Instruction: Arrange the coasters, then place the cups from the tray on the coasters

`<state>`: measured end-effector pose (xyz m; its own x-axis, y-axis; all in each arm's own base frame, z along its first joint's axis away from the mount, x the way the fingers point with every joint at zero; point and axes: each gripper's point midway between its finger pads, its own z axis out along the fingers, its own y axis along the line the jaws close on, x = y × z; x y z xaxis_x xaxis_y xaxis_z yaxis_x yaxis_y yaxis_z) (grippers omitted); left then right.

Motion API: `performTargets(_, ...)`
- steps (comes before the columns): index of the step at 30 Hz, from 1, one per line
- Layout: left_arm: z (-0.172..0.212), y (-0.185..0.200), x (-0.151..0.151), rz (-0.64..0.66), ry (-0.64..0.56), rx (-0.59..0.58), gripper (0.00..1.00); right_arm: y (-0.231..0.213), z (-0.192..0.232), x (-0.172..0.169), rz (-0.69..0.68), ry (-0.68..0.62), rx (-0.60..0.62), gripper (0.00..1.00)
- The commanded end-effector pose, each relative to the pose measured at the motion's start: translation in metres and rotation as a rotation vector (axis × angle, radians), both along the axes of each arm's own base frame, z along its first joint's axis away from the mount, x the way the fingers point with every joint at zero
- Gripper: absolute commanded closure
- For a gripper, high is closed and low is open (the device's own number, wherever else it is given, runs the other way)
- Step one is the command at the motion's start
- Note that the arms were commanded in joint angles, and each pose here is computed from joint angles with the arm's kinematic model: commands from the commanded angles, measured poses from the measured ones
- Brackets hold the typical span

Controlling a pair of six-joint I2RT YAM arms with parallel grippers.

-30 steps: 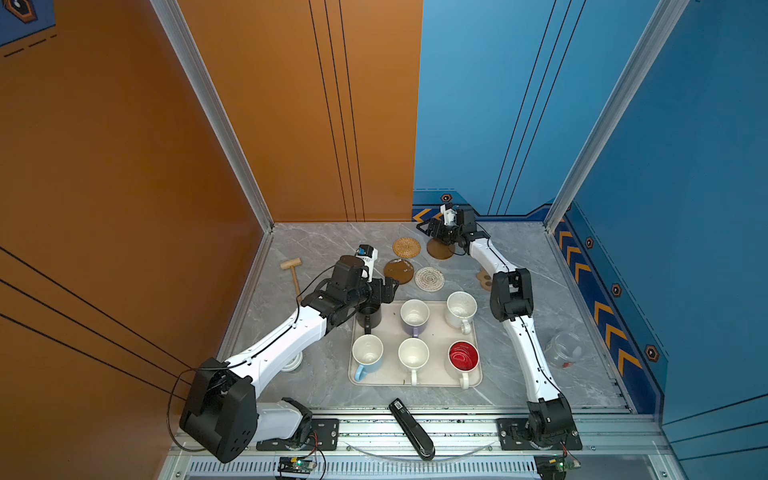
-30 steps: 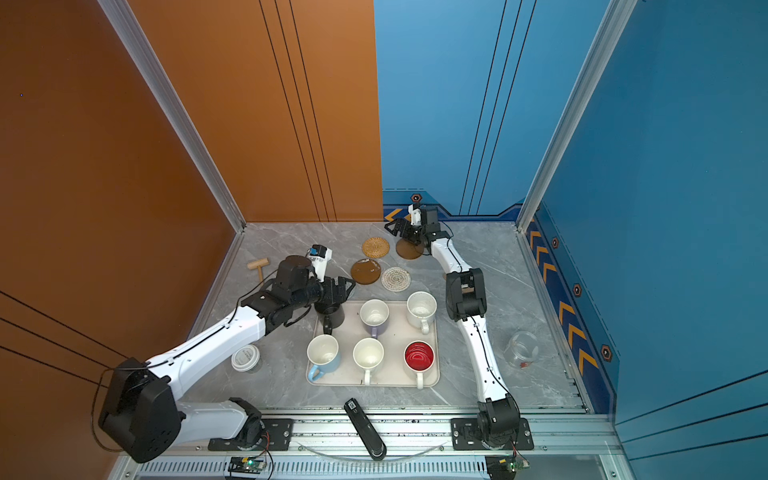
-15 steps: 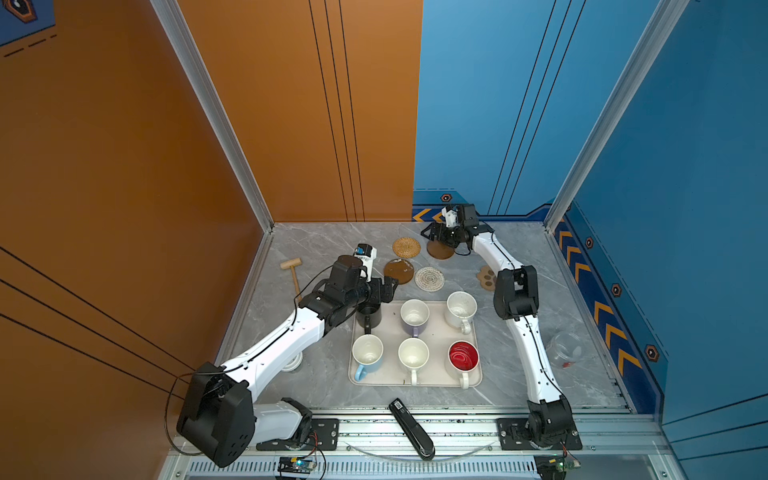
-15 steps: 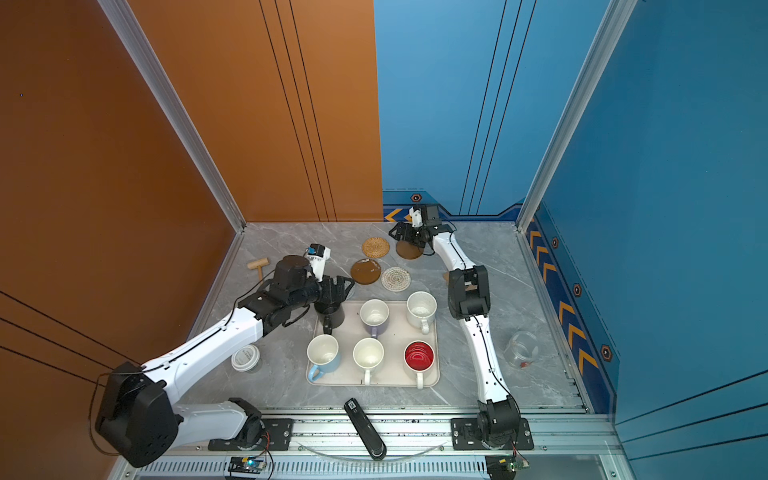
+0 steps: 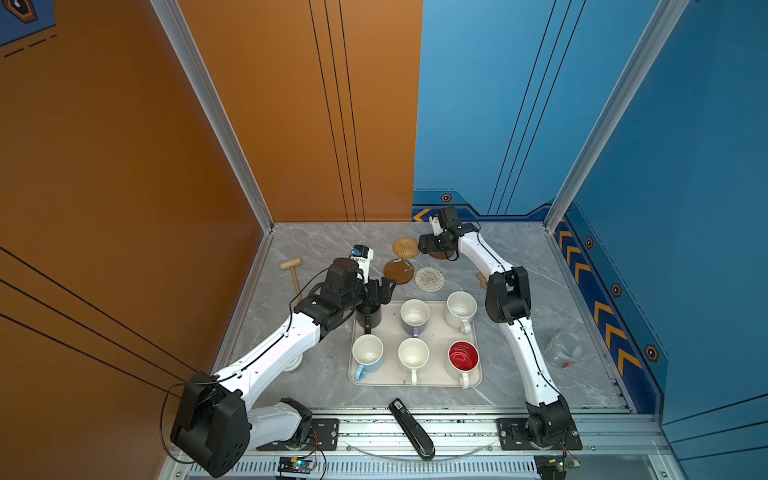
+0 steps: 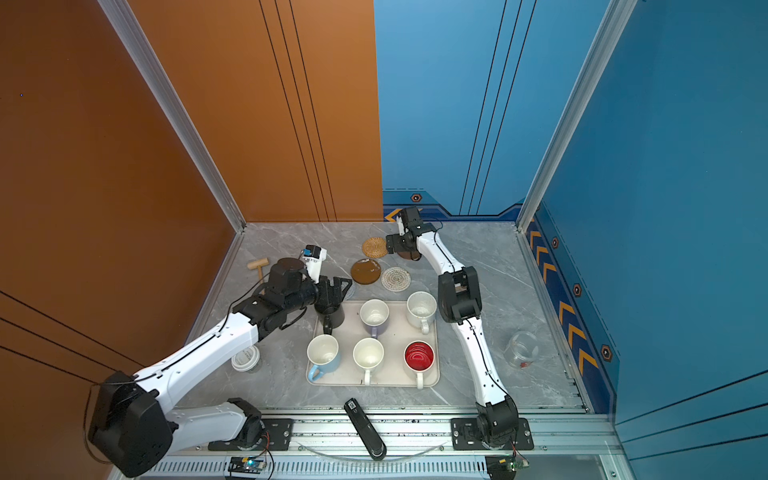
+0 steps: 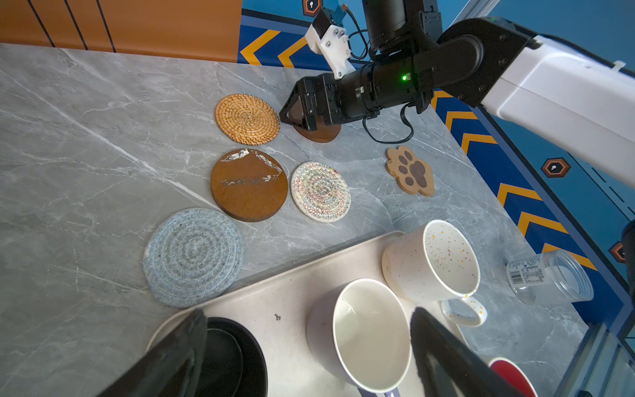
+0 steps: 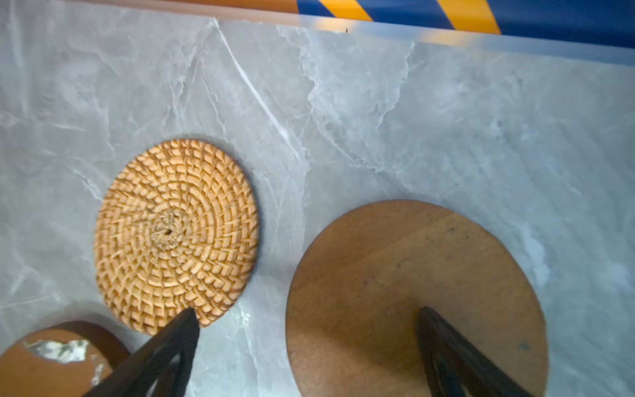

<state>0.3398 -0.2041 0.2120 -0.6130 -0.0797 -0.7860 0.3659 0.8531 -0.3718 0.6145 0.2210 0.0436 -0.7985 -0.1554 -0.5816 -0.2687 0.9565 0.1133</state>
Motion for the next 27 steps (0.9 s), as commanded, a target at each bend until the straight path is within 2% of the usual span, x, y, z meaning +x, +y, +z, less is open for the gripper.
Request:
performTargets(1, 0.002, 0.006, -0.001, 0.017, -0.014, -0.004, 0.07, -0.036, -0.029, -0.028, -0.032, 0.122, -0.199, 0.03)
performTargets(8, 0.001, 0.006, -0.001, 0.019, -0.013, -0.007, 0.07, -0.043, -0.023, -0.021, -0.041, 0.083, -0.263, 0.01)
performTargets(27, 0.000, 0.006, 0.002, 0.019, -0.010, -0.007, 0.07, -0.066, -0.038, -0.016, -0.124, 0.143, -0.174, 0.00)
